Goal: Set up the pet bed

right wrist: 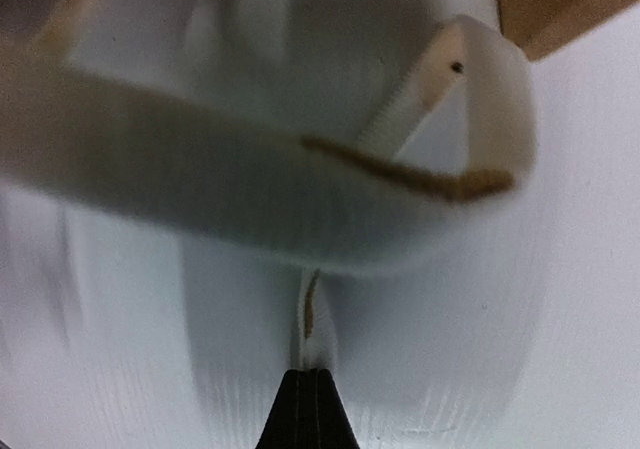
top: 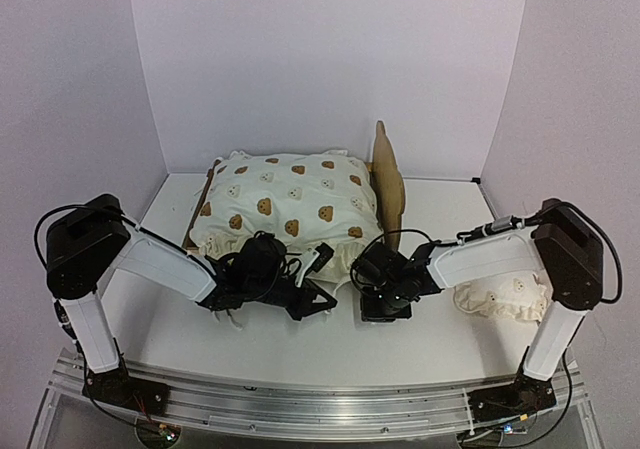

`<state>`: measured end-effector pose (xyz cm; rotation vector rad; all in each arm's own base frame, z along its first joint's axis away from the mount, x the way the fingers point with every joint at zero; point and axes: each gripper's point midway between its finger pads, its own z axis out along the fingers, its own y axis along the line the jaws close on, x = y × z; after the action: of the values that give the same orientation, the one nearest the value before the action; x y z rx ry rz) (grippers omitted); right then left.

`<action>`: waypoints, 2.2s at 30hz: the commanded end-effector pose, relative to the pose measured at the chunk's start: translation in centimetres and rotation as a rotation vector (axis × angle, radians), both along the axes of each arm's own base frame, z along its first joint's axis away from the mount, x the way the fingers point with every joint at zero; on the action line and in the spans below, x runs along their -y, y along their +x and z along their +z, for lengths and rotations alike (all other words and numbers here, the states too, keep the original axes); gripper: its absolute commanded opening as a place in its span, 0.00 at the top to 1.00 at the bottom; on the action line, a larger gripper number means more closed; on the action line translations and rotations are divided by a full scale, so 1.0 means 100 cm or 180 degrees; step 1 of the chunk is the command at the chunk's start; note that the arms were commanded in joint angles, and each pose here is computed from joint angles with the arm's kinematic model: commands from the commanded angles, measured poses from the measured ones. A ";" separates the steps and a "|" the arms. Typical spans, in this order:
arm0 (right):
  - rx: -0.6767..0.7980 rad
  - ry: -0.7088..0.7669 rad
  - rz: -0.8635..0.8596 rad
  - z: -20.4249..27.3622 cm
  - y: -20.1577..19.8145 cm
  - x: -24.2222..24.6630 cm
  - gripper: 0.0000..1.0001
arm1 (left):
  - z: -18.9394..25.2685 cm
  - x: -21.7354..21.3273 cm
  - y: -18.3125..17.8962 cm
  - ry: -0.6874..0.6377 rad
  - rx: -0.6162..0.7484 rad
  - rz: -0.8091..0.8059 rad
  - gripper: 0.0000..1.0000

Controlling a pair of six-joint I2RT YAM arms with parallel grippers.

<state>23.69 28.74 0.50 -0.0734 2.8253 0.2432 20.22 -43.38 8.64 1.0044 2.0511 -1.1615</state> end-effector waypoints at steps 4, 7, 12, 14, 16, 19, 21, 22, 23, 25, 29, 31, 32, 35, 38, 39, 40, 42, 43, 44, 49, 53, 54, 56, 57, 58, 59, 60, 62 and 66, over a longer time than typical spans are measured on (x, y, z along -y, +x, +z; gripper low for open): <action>-0.0343 0.0465 0.0842 0.054 -0.059 0.006 1.00 | 0.027 0.000 -0.018 -0.0316 0.0296 -0.0483 1.00; -0.0584 0.0921 0.1328 0.096 -0.087 -0.011 1.00 | 0.028 -0.002 -0.023 -0.0347 0.0308 -0.0549 1.00; -0.1025 0.1580 0.1736 0.161 -0.125 -0.030 1.00 | 0.031 -0.005 -0.029 -0.0379 0.0366 -0.0628 1.00; -0.1102 0.1779 0.1829 0.181 -0.131 -0.039 1.00 | 0.033 -0.005 -0.029 -0.0389 0.0382 -0.0635 1.00; -0.1067 0.1816 0.1874 0.189 -0.128 -0.044 1.00 | 0.037 -0.005 -0.029 -0.0415 0.0412 -0.0647 1.00; -0.0949 0.1604 0.1857 0.174 -0.118 -0.042 1.00 | 0.042 -0.005 -0.026 -0.0437 0.0466 -0.0655 1.00; -0.0946 0.1470 0.1842 0.161 -0.114 -0.041 1.00 | 0.044 -0.006 -0.021 -0.0418 0.0519 -0.0623 1.00; -0.0943 0.1367 0.1814 0.152 -0.110 -0.039 1.00 | 0.045 -0.008 -0.017 -0.0401 0.0560 -0.0598 1.00; -0.0927 0.1244 0.1784 0.142 -0.106 -0.036 1.00 | 0.047 -0.009 -0.014 -0.0386 0.0623 -0.0583 1.00; -0.0897 0.1038 0.1743 0.124 -0.100 -0.031 1.00 | 0.050 -0.010 -0.008 -0.0364 0.0764 -0.0581 1.00; -0.0670 0.1065 0.1655 0.102 -0.074 -0.054 0.91 | 0.054 -0.008 -0.003 -0.0369 0.0860 -0.0590 1.00; -0.0574 0.1134 0.1639 0.102 -0.066 -0.064 0.75 | 0.054 -0.006 -0.004 -0.0382 0.0836 -0.0598 1.00; -0.0524 0.1109 0.1610 0.102 -0.062 -0.064 0.65 | 0.055 -0.006 -0.004 -0.0396 0.0820 -0.0597 1.00; -0.0285 0.1002 0.1437 0.108 -0.054 -0.050 0.50 | 0.057 -0.004 -0.006 -0.0474 0.0736 -0.0601 1.00; -0.0066 0.1155 0.1206 0.120 -0.047 -0.046 0.47 | 0.055 0.000 -0.013 -0.0546 0.0652 -0.0667 1.00; -0.0017 0.1313 0.1137 0.125 -0.045 -0.052 0.47 | 0.054 0.002 -0.015 -0.0559 0.0644 -0.0693 1.00; 0.0028 0.1511 0.1082 0.131 -0.043 -0.060 0.46 | 0.053 0.004 -0.017 -0.0565 0.0638 -0.0711 1.00; 0.0079 0.1826 0.0940 0.139 -0.038 -0.072 0.44 | 0.051 0.007 -0.021 -0.0575 0.0628 -0.0754 1.00; 0.0133 0.1938 0.0886 0.142 -0.035 -0.076 0.44 | 0.050 0.008 -0.022 -0.0581 0.0629 -0.0767 1.00; 0.0140 0.2011 0.0781 0.140 -0.031 -0.078 0.44 | 0.050 0.009 -0.023 -0.0582 0.0632 -0.0777 1.00; 0.0006 0.2200 0.0688 0.130 -0.025 -0.098 0.44 | 0.046 0.012 -0.029 -0.0572 0.0625 -0.0836 1.00; -0.0051 0.2247 0.0711 0.125 -0.025 -0.105 0.63 | 0.046 0.015 -0.034 -0.0589 0.0613 -0.0887 1.00; -0.0060 0.2243 0.0707 0.124 -0.024 -0.105 0.74 | 0.046 0.016 -0.035 -0.0590 0.0609 -0.0894 1.00; -0.0085 0.2211 0.0662 0.119 -0.025 -0.102 0.92 | 0.044 0.015 -0.035 -0.0578 0.0606 -0.0895 1.00; -0.0100 0.2178 0.0636 0.115 -0.027 -0.098 0.98 | 0.044 0.015 -0.035 -0.0567 0.0614 -0.0905 0.98; -0.0105 0.2132 0.0597 0.113 -0.028 -0.093 0.99 | 0.042 0.014 -0.037 -0.0548 0.0625 -0.0936 0.89; -0.0116 0.2058 0.0549 0.108 -0.029 -0.086 1.00 | 0.041 0.012 -0.040 -0.0525 0.0661 -0.1009 0.78; -0.0161 0.1930 0.0486 0.100 -0.032 -0.077 1.00 | 0.038 0.010 -0.044 -0.0490 0.0769 -0.1123 0.66; -0.0273 0.1575 0.0393 0.080 -0.040 -0.052 1.00 | 0.030 0.004 -0.049 -0.0359 0.1124 -0.1369 0.47; -0.0465 0.1126 0.0383 0.058 -0.057 -0.022 0.99 | 0.013 -0.004 -0.053 -0.0110 0.1819 -0.1838 0.38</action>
<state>19.67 34.57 8.00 -0.1497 2.7653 1.0011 15.48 -43.02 9.22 1.5068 1.6156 -1.1670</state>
